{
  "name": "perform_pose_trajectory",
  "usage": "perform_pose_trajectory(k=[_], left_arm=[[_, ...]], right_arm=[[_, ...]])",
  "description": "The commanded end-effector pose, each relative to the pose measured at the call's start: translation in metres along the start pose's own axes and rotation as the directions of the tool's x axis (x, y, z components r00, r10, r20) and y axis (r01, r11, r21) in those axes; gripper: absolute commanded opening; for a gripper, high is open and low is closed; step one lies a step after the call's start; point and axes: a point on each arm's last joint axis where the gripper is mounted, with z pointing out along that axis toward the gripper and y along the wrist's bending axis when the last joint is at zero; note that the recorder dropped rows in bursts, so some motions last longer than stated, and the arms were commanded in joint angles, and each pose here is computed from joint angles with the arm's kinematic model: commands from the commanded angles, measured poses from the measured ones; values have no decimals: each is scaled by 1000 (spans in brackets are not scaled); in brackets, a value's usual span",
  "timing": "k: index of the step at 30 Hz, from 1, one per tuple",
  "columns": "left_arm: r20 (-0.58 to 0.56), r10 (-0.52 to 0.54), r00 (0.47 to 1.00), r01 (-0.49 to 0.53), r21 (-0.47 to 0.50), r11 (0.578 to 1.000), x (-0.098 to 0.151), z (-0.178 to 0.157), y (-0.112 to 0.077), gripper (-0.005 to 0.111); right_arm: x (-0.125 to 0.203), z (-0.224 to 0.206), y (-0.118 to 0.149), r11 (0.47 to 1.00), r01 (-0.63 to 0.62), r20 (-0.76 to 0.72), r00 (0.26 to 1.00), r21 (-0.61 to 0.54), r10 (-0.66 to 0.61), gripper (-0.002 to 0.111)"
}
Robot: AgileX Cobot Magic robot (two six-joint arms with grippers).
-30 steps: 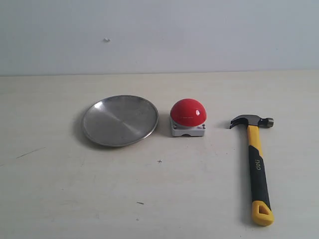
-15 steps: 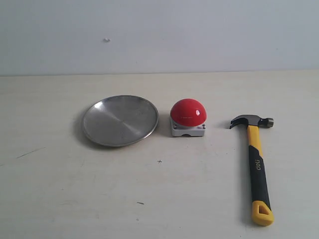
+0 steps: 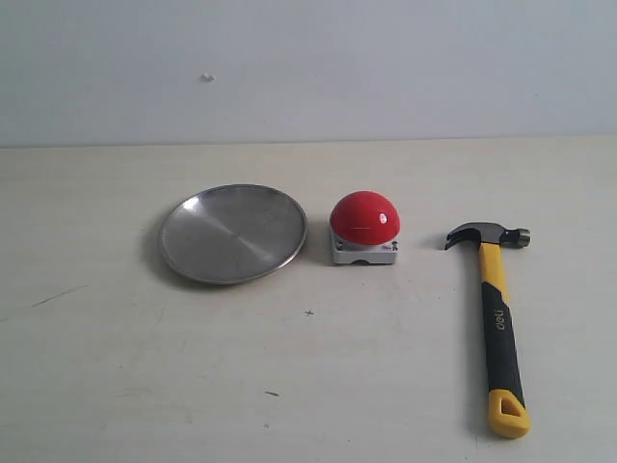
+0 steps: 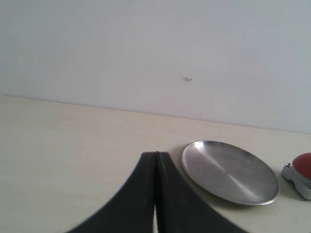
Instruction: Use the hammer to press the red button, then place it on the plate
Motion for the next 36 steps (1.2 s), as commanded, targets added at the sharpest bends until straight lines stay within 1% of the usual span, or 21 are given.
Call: perform_pose_trajectory(k=[1,3,4,5,7,8,10,12,15,16,17,19,22,25,26,27,28,31,34,35,36], left_arm=[[13,-12,1000,12,4,1000,0,0,0,0],[13,-11,1000,11,4,1000,0,0,0,0],[13,-9,1000,9,3,1000,0,0,0,0],[13,-9,1000,9,3,1000,0,0,0,0],[13,-9,1000,9,3,1000,0,0,0,0],[13,-9,1000,9,3,1000,0,0,0,0],[13,-9,1000,9,3,1000,0,0,0,0],[13,-11,1000,11,3,1000,0,0,0,0],[12,-11,1000,11,6,1000,0,0,0,0],[12,-11,1000,11,8,1000,0,0,0,0],[12,-11,1000,11,8,1000,0,0,0,0],[12,-8,1000,7,8,1000,0,0,0,0],[12,-8,1000,7,8,1000,0,0,0,0],[12,-8,1000,7,8,1000,0,0,0,0],[12,-8,1000,7,8,1000,0,0,0,0],[12,-8,1000,7,8,1000,0,0,0,0],[12,-8,1000,7,8,1000,0,0,0,0],[12,-5,1000,5,8,1000,0,0,0,0],[12,-5,1000,5,8,1000,0,0,0,0],[12,-5,1000,5,8,1000,0,0,0,0],[12,-5,1000,5,8,1000,0,0,0,0]], right_arm=[[-38,34,-2,979,13,-63,998,201,0,0],[-45,65,1,974,55,-208,978,221,-8,0],[-49,80,3,973,88,-254,967,212,-33,0],[-45,101,2,971,108,-328,944,214,-32,0],[-42,134,2,972,110,-420,907,206,-13,0],[-34,157,1,973,124,-508,861,192,-10,0],[-14,188,-6,974,152,-635,772,169,-10,0],[9,219,-14,974,187,-760,649,132,-22,0],[44,248,-32,961,236,-890,455,146,24,0],[55,256,-40,949,276,-922,384,154,38,0],[62,262,-47,935,310,-940,335,171,60,0],[83,267,-66,888,414,-971,204,201,125,0],[116,265,-89,826,525,-975,35,205,220,0],[149,254,-102,814,544,-948,-100,203,303,0],[173,247,-109,814,541,-924,-163,210,347,2],[182,244,-111,816,535,-913,-183,219,366,3],[203,237,-115,819,509,-878,-225,265,423,11],[227,228,-118,834,480,-849,-288,272,442,25],[243,219,-124,829,489,-824,-328,271,463,41],[249,218,-127,830,489,-826,-326,270,460,49],[252,218,-128,831,486,-832,-315,271,456,52]])
